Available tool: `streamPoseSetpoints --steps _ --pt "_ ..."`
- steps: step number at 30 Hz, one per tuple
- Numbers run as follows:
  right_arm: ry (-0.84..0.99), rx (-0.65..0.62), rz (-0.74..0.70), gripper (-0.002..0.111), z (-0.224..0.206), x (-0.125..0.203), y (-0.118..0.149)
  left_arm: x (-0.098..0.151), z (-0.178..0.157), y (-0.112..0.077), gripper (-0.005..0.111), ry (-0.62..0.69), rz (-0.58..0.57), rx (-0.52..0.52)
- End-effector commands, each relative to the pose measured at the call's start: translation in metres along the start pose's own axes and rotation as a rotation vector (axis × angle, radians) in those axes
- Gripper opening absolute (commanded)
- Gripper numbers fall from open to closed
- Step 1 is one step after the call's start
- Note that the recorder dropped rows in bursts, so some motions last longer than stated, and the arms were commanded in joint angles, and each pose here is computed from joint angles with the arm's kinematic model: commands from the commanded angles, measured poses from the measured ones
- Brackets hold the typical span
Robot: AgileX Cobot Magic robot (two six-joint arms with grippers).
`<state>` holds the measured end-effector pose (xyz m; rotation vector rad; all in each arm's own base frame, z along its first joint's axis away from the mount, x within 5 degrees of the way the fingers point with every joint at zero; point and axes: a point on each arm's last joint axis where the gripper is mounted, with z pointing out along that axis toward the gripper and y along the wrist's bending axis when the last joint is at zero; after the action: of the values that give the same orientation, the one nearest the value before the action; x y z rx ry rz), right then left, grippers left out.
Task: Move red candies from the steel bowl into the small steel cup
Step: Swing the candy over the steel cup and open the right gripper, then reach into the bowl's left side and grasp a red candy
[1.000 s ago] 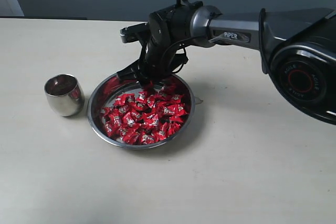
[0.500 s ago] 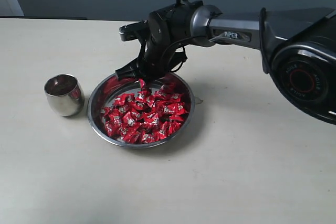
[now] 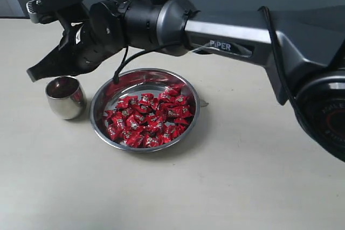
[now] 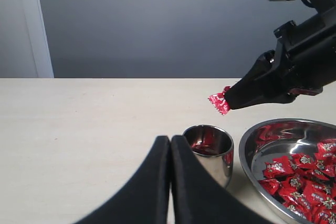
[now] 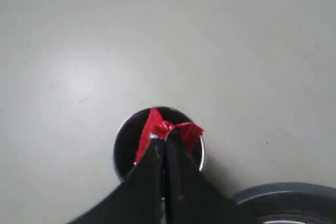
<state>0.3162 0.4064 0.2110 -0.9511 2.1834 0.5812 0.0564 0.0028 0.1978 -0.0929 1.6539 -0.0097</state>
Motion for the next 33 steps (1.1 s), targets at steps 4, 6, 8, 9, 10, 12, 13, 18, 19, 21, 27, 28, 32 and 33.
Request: streamPoseSetpoints --steps 4,6,8,9,10,12,13,18,19,21,27,28,32,33 --pt "0.028 -0.006 -0.094 0.006 0.016 0.012 0.004 -0.001 0.0 0.0 0.0 -0.01 -0.004 0.006" --pt "0.049 -0.009 -0.123 0.023 0.016 0.014 0.004 -0.001 0.0 0.0 0.0 -0.01 -0.004 0.006" --pt "0.035 -0.009 -0.121 0.033 0.016 0.012 0.004 -0.001 0.0 0.0 0.0 -0.01 -0.004 0.006" --pt "0.028 -0.008 -0.121 0.038 0.016 0.012 0.004 -0.001 0.0 0.0 0.0 -0.01 -0.004 0.006" --pt "0.028 -0.008 -0.121 0.038 0.016 0.012 0.004 -0.001 0.0 0.0 0.0 -0.01 -0.004 0.006" --pt "0.055 -0.007 -0.125 0.038 0.015 0.013 0.003 -0.001 0.0 0.0 0.0 -0.01 -0.004 0.006" --pt "0.077 -0.002 -0.133 0.038 0.013 0.014 0.001 -0.001 0.0 0.0 0.0 -0.01 -0.004 0.006" --pt "0.251 0.073 0.0 0.038 0.004 0.025 -0.031 -0.001 0.0 0.0 0.0 -0.01 -0.004 0.006" --pt "0.267 0.076 0.02 0.038 0.003 0.026 -0.037 -0.001 0.0 0.0 0.0 -0.01 -0.004 0.006" --pt "0.284 0.081 0.048 0.038 0.001 0.027 -0.047 -0.001 0.0 0.0 0.0 -0.01 -0.004 0.006" --pt "0.295 0.089 0.033 0.038 0.002 0.029 -0.057 -0.001 0.0 0.0 0.0 -0.01 -0.004 0.006" --pt "0.309 0.088 0.029 0.038 0.004 0.032 -0.057 -0.001 0.0 0.0 0.0 -0.01 -0.004 0.006" --pt "0.366 0.086 0.026 0.044 0.015 0.044 -0.059 -0.001 0.0 0.0 0.0 -0.01 -0.004 0.006" --pt "0.375 0.086 0.027 0.048 0.017 0.047 -0.059 -0.001 0.0 0.0 0.0 -0.01 -0.004 0.006"
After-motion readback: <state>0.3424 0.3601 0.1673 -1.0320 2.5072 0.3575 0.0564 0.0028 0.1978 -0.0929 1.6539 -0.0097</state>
